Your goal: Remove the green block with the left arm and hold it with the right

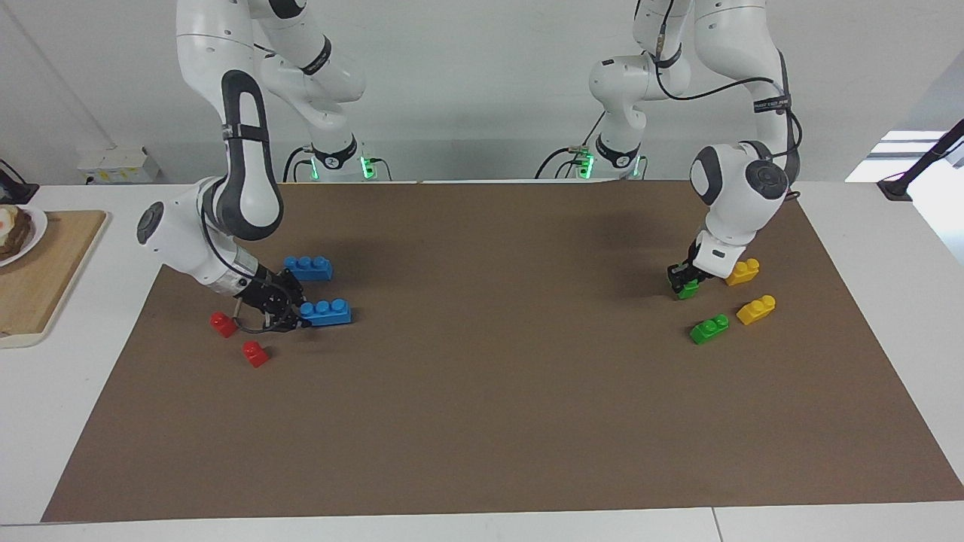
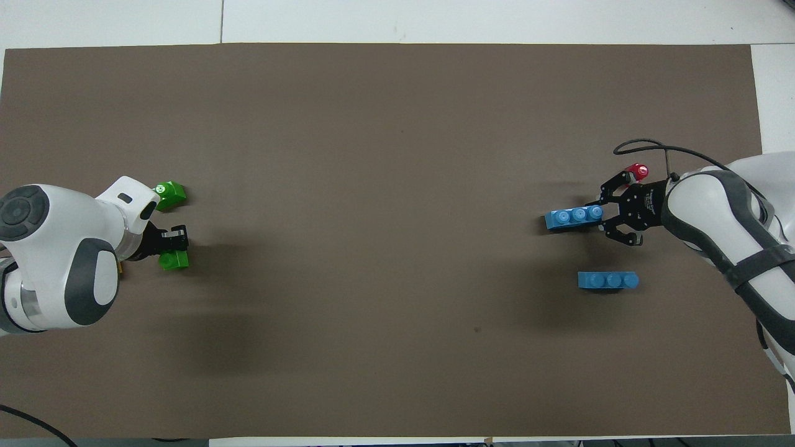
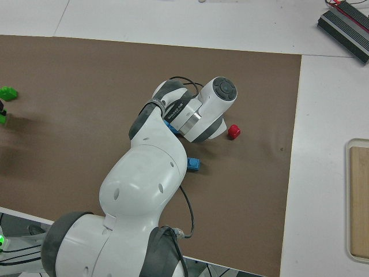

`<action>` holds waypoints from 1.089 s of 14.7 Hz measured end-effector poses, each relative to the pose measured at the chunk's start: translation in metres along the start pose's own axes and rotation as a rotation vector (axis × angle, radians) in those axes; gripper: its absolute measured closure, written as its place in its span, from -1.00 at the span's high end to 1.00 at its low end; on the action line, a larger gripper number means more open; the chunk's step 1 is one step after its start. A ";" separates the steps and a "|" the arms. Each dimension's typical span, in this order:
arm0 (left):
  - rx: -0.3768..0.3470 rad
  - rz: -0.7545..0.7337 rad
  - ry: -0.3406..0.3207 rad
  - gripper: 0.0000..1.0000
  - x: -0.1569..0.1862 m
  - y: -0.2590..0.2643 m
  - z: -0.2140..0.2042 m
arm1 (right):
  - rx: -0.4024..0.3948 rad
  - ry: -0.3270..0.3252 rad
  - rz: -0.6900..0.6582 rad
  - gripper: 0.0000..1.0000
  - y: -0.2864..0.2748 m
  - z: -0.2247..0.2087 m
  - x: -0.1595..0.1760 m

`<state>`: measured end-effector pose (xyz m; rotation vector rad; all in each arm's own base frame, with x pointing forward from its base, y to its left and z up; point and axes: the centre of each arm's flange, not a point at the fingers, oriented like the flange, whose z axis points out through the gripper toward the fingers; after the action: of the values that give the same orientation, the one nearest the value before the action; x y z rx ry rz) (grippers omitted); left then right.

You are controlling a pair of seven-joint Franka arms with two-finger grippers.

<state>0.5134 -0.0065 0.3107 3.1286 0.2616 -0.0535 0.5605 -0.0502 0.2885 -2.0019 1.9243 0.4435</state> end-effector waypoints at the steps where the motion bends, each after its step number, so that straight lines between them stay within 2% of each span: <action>1: 0.000 0.000 0.000 -0.31 -0.002 0.000 0.006 | 0.000 0.000 -0.012 -0.29 0.000 0.000 0.000; 2: 0.000 0.000 0.001 -0.25 -0.002 0.000 0.006 | 0.000 0.000 -0.018 -0.22 0.000 0.000 0.000; 4: 0.001 -0.001 -0.005 -0.17 -0.003 -0.001 0.009 | 0.001 0.000 -0.025 0.30 0.000 0.000 -0.001; 5: 0.001 -0.002 -0.006 -0.02 -0.003 -0.001 0.010 | 0.002 -0.001 -0.028 0.49 -0.001 -0.002 -0.002; 7: 0.001 -0.003 -0.007 0.47 -0.003 -0.002 0.011 | -0.007 -0.018 -0.045 0.93 -0.004 -0.012 -0.012; 9: 0.000 -0.003 -0.002 0.94 -0.002 -0.001 0.009 | -0.020 -0.047 -0.071 0.99 -0.009 -0.035 -0.028; 10: -0.001 -0.003 0.005 1.00 0.000 -0.001 0.006 | -0.023 -0.061 -0.081 1.00 -0.010 -0.050 -0.036; 12: -0.004 -0.002 0.020 1.00 0.005 0.001 -0.004 | -0.025 -0.069 -0.112 1.00 -0.012 -0.085 -0.053; 16: -0.005 0.007 0.025 1.00 0.010 0.006 -0.015 | -0.020 0.098 -0.286 1.00 -0.020 -0.171 -0.095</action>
<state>0.5244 -0.0106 0.3253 3.1269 0.2509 -0.0134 0.5762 -0.0399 0.4845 -2.3045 1.6541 0.2965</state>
